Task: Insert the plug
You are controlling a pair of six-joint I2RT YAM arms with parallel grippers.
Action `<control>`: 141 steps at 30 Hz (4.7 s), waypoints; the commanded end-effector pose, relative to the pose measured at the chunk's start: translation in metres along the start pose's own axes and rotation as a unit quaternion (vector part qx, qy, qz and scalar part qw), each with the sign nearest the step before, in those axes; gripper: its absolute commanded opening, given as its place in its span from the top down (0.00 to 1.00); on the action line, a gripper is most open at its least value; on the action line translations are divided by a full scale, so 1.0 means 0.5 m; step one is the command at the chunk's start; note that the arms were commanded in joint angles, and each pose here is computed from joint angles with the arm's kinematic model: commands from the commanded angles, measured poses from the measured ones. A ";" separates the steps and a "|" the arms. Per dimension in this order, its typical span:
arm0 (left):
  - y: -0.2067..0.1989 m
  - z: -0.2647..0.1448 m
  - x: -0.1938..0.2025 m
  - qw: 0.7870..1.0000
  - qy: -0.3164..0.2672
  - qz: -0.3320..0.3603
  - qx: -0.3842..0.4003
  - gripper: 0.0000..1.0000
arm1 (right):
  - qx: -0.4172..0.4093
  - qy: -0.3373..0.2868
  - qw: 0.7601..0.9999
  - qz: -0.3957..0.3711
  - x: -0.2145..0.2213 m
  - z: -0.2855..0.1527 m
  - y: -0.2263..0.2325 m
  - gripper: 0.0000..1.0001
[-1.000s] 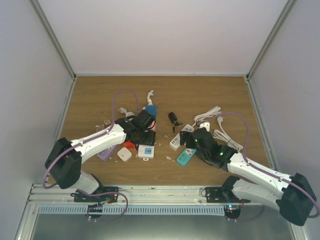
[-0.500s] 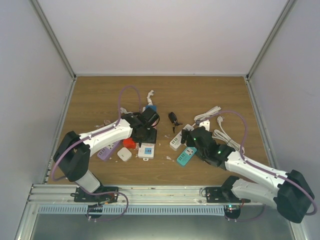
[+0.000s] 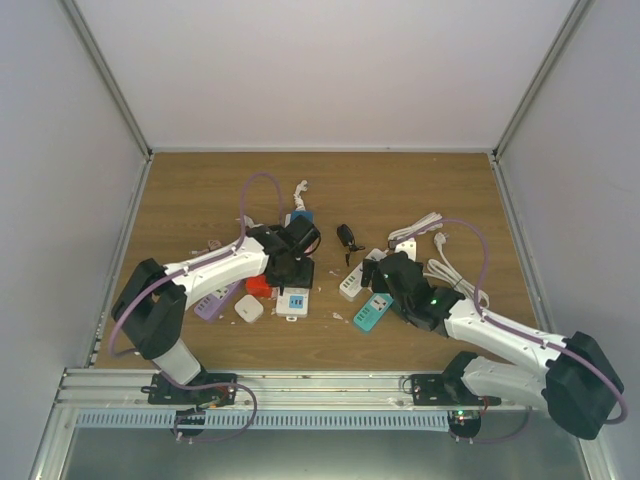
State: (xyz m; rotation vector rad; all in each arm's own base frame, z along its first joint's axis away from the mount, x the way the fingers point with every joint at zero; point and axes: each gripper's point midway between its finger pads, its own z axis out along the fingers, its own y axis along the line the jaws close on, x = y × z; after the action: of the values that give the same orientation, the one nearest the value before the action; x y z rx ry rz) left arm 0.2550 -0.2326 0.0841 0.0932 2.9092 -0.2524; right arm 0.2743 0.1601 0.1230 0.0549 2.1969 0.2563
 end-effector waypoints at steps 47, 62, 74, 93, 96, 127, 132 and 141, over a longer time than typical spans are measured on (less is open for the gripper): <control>0.012 -0.008 -0.005 0.997 0.032 0.044 -0.056 0.26 | 0.036 -0.032 0.999 0.001 -0.034 0.006 -0.022 0.00; 0.028 0.035 0.031 0.995 0.068 0.049 -0.061 0.56 | 0.039 -0.028 0.999 0.001 -0.030 0.004 -0.026 0.00; 0.082 0.140 0.122 0.983 0.139 0.069 -0.093 0.72 | 0.048 -0.024 0.999 0.002 -0.025 0.004 -0.035 0.00; -0.050 -0.138 -0.119 0.985 -0.157 0.044 0.048 0.04 | 0.034 0.002 0.999 -0.037 -0.056 -0.010 -0.003 0.00; -0.063 -0.179 -0.126 0.974 -0.204 0.052 0.090 0.03 | 0.063 0.032 0.997 -0.027 -0.050 -0.008 -0.016 0.00; -0.141 -0.386 -0.073 0.849 -0.378 0.246 0.276 0.01 | 0.299 0.196 0.906 0.226 0.190 -0.065 -0.188 0.24; -0.145 -0.370 -0.074 0.853 -0.368 0.245 0.277 0.01 | 0.294 0.187 0.907 0.238 0.192 -0.064 -0.192 0.35; -0.163 -0.353 -0.096 0.869 -0.336 0.211 0.295 0.01 | 0.218 0.109 0.941 0.232 0.080 -0.072 -0.160 0.46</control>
State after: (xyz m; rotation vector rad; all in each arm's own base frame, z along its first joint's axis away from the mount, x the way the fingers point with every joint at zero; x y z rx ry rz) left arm 0.2474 -0.2742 0.2588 0.6440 2.0062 -0.8089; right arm 0.2005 0.0780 0.0583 0.8795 2.5425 -0.1035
